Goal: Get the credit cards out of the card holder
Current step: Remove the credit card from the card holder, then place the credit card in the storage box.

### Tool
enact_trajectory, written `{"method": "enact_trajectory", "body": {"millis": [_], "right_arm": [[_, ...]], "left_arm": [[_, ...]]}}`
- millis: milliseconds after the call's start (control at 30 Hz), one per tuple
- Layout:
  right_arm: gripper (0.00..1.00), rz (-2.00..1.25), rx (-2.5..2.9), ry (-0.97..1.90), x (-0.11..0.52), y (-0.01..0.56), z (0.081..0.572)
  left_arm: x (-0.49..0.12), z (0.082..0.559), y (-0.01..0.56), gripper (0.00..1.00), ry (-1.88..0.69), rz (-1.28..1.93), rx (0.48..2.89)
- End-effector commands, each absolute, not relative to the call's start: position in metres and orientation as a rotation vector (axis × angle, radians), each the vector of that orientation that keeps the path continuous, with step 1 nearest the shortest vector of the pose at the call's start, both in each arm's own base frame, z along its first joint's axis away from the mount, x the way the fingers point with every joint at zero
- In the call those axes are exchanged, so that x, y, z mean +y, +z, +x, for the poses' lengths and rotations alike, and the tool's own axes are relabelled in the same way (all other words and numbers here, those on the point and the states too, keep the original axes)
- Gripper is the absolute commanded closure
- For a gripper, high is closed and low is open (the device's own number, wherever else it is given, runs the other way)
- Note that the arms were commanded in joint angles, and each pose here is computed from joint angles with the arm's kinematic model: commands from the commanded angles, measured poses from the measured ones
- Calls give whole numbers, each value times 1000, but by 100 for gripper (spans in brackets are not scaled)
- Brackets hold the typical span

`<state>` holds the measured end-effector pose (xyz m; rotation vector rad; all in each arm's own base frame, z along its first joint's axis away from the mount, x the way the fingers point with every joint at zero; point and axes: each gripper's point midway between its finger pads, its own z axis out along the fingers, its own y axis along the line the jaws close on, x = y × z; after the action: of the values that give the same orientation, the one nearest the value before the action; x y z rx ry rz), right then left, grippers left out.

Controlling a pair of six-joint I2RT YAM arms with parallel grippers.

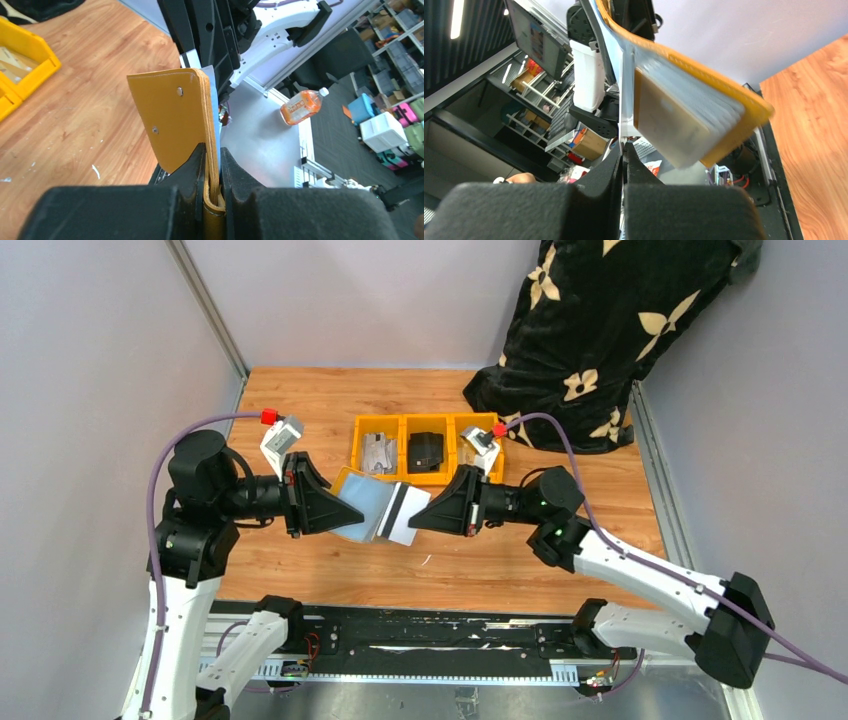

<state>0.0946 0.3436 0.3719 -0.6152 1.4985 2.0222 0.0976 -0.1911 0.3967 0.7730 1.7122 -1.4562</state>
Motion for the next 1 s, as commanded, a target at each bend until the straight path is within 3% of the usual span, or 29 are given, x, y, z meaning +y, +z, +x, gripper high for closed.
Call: {"method": "enact_trajectory", "body": {"millis": [0,233,400,700,967], "right_arm": [[100,-602,1549,1909,326,362,109],[100,-562,1624,1812,307,357,137],[100,-540,1825,1599,312,324,180],[100,-541,2120,1266,345,250,276],[100,-528,2284,1173,391,191,346]], "left_arm": [[-187,98,393,100,-1375,789,1732],[-185,101,395,100,-1328,786,1730],[-184,95,402,100,-1322,810,1698],[-184,66,411,100,-1350,914,1597],[-181,52,411,100,-1317,962,1535]]}}
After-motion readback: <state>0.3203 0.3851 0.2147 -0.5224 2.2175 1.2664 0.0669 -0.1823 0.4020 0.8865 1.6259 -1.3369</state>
